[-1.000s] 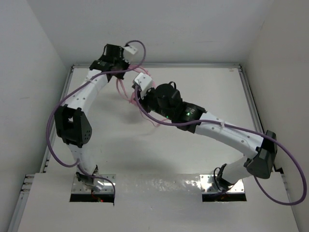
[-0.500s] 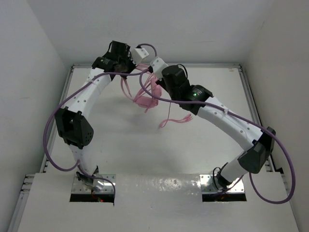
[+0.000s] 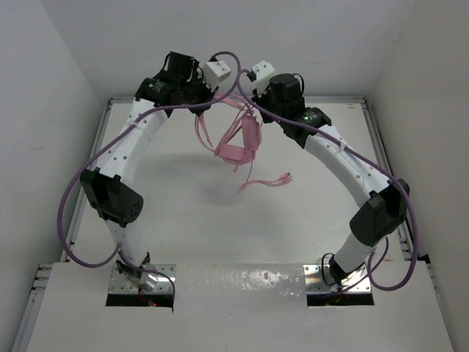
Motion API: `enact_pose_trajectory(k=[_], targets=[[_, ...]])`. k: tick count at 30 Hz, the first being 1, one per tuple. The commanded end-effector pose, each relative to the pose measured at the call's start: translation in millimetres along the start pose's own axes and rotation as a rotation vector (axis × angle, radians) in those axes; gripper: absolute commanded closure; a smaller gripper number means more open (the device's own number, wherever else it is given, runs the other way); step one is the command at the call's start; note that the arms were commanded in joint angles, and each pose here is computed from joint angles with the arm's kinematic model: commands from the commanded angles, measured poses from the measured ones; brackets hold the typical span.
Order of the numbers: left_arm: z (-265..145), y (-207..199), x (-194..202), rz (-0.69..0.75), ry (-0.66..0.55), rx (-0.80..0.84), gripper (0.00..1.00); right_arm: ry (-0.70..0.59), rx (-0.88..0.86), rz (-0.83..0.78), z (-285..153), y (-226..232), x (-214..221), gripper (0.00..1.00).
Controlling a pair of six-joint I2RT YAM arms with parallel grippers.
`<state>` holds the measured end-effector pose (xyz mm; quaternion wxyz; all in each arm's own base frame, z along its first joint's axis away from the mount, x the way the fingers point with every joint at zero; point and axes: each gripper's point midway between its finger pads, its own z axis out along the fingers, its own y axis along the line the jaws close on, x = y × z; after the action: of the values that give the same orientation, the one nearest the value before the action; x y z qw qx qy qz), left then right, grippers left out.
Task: Wrap the headphones
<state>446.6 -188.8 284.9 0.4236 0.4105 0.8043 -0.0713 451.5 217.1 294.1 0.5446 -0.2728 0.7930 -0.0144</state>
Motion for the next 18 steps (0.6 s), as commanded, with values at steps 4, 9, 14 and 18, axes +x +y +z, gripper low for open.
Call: enact_pose_trajectory(k=[4,9,14,18], targets=[[-81,-19,-74,-0.135,-0.243,0.114,1.00,-0.199,-0.121,0.303,13,2,0,0.52],[-97,-29,-90,-0.270,-0.285,0.175,1.00,-0.194,-0.408,0.355,11,64,27,0.33],[-121,-26,-112,-0.285,-0.363,0.165,1.00,-0.204,-0.483,0.444,5,91,66,0.29],[-127,-21,-124,-0.295,-0.408,0.156,1.00,-0.211,-0.468,0.538,13,100,89,0.29]])
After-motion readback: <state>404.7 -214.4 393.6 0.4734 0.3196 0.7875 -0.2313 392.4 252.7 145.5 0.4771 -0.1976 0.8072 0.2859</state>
